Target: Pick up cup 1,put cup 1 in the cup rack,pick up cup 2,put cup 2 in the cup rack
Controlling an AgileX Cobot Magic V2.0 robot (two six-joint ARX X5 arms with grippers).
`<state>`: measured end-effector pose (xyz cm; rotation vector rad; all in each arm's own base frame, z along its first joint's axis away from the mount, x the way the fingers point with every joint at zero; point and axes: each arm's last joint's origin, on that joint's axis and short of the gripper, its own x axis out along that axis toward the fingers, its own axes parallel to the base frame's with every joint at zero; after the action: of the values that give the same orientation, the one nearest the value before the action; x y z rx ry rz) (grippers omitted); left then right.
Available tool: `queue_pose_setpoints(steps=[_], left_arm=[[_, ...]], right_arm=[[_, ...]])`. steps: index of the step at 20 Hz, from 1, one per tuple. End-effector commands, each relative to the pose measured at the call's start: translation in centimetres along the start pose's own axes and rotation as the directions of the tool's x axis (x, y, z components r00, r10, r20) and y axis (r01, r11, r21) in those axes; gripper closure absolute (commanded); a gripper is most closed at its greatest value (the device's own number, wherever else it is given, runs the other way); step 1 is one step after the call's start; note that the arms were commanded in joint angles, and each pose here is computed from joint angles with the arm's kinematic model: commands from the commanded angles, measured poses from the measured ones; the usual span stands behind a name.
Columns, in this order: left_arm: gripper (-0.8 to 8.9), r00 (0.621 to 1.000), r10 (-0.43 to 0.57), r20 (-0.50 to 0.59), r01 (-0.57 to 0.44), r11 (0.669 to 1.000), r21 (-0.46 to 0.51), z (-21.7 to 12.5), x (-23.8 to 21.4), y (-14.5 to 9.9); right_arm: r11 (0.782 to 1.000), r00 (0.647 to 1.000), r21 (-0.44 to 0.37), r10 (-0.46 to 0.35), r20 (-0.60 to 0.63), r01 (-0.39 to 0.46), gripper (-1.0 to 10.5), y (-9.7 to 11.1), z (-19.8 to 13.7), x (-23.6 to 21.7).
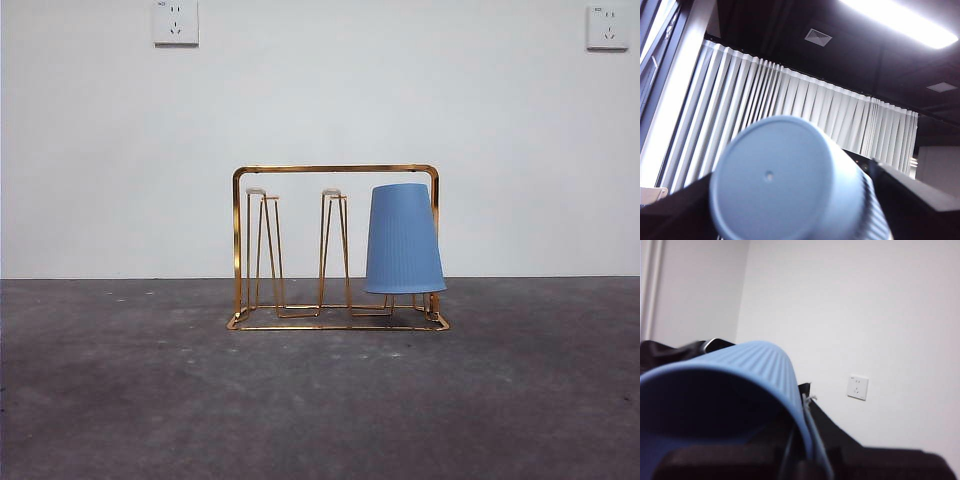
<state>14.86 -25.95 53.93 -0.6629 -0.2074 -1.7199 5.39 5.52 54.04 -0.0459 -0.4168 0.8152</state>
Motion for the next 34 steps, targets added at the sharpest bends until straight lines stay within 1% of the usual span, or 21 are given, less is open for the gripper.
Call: queue_pose_setpoints(steps=[1, 2, 5, 10, 13, 14, 16, 18, 20, 21, 25, 27, 30, 31, 33, 34], left_arm=[[6.85, 1.000, -0.024, -0.003, 0.024, 1.000, 0.004, -0.2, 0.1, -0.1], [7.35, 1.000, -0.024, -0.003, 0.024, 1.000, 0.004, -0.2, 0.1, -0.1], [8.25, 1.000, -0.026, -0.001, 0.026, 1.000, -0.001, -0.1, 0.1, -0.1], [8.21, 1.000, -0.025, -0.001, 0.025, 1.000, -0.001, -0.1, 0.1, -0.1], [8.21, 1.000, -0.020, -0.006, 0.020, 1.000, -0.006, -0.2, 0.1, -0.1], [8.21, 1.000, -0.016, -0.011, 0.016, 1.000, -0.010, -0.2, 0.1, 0.0], [8.21, 1.000, -0.004, -0.019, 0.004, 1.000, -0.015, -0.1, -0.1, 0.0], [8.21, 0.999, 0.023, -0.031, -0.024, 1.000, -0.017, 0.2, -0.5, 0.2], [8.21, 0.996, 0.075, -0.043, -0.076, 0.997, -0.016, 0.8, -1.1, 0.3], [8.21, 0.994, 0.103, -0.047, -0.104, 0.995, -0.013, 1.0, -1.4, 0.3], [8.21, 0.979, 0.195, -0.067, -0.191, 0.980, 0.060, 2.4, -2.9, -0.4], [8.21, 0.964, 0.255, -0.072, -0.247, 0.963, 0.105, 3.1, -3.8, -1.0], [8.21, 0.930, 0.359, -0.079, -0.341, 0.923, 0.180, 4.1, -5.3, -2.1], [8.21, 0.911, 0.404, -0.086, -0.379, 0.900, 0.213, 4.4, -5.9, -2.6], [8.21, 0.850, 0.516, -0.105, -0.472, 0.835, 0.284, 4.5, -7.1, -3.4], [8.21, 0.797, 0.592, -0.115, -0.532, 0.780, 0.331, 4.5, -7.8, -3.7]], right_arm=[[1.000, 0.999, -0.006, -0.018, -0.036, 0.018, 9.6, 0.0, -0.5, 0.5], [1.000, 0.999, -0.006, -0.023, -0.037, 0.023, 9.6, 0.0, -0.5, 0.5], [0.999, 0.998, -0.007, -0.046, -0.040, 0.046, 9.6, -0.1, -0.5, 0.5], [0.999, 0.997, -0.006, -0.054, -0.054, 0.054, 9.5, -0.1, -0.6, 0.5], [0.999, 0.995, -0.005, -0.052, -0.087, 0.052, 9.4, -0.1, -1.0, 0.5], [0.998, 0.993, -0.005, -0.058, -0.101, 0.058, 9.3, -0.1, -1.1, 0.5], [0.997, 0.988, -0.008, -0.081, -0.128, 0.081, 8.4, -0.1, -1.3, 0.4], [0.996, 0.984, -0.009, -0.092, -0.156, 0.091, 7.8, -0.1, -1.5, 0.3], [0.996, 0.978, -0.008, -0.085, -0.192, 0.085, 7.5, 0.0, -1.8, 0.1], [0.996, 0.974, -0.009, -0.090, -0.208, 0.090, 7.5, 0.0, -1.9, -0.2], [0.991, 0.948, -0.024, -0.130, -0.292, 0.128, 7.5, 0.0, -2.5, -1.0], [0.990, 0.933, -0.032, -0.142, -0.332, 0.139, 7.5, 0.0, -2.8, -1.4], [0.986, 0.902, -0.049, -0.167, -0.398, 0.161, 7.5, 0.1, -3.3, -1.9], [0.985, 0.889, -0.053, -0.172, -0.424, 0.165, 7.5, 0.1, -3.5, -2.0], [0.984, 0.861, -0.051, -0.175, -0.478, 0.171, 7.5, 0.2, -4.0, -2.3], [0.983, 0.844, -0.049, -0.178, -0.506, 0.178, 7.5, 0.2, -4.3, -2.5]])
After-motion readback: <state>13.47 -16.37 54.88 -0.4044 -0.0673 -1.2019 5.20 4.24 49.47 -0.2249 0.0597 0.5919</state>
